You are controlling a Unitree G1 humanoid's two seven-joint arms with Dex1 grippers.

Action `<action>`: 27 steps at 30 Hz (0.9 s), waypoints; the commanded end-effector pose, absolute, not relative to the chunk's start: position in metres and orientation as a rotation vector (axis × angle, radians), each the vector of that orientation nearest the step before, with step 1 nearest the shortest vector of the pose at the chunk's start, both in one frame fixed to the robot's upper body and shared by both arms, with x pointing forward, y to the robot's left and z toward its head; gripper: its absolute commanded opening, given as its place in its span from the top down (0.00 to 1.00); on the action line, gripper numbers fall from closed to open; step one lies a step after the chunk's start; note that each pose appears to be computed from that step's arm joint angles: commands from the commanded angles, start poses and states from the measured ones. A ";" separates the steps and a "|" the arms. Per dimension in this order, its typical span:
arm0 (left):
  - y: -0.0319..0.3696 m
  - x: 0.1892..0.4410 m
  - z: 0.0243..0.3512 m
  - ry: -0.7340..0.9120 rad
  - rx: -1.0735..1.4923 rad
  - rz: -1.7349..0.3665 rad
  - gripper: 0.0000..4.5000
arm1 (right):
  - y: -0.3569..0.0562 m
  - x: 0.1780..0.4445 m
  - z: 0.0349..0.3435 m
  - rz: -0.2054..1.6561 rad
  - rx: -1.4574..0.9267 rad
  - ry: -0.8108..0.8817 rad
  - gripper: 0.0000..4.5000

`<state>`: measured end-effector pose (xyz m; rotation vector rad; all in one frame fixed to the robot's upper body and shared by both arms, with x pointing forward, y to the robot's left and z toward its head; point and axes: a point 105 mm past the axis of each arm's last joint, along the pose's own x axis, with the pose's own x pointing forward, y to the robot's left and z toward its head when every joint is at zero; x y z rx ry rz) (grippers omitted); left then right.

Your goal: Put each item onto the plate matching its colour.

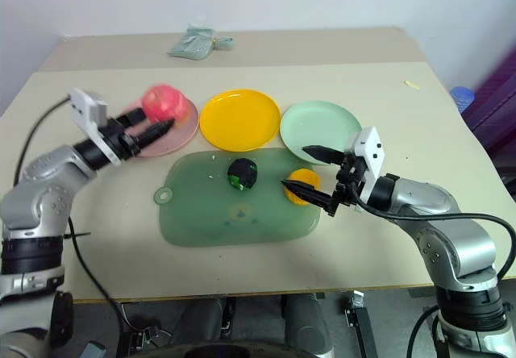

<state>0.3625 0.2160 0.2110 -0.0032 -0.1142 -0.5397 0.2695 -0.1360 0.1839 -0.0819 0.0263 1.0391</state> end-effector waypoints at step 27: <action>0.248 0.325 0.204 -0.107 0.212 -0.449 0.01 | -0.031 0.309 0.161 0.995 -0.206 0.122 0.00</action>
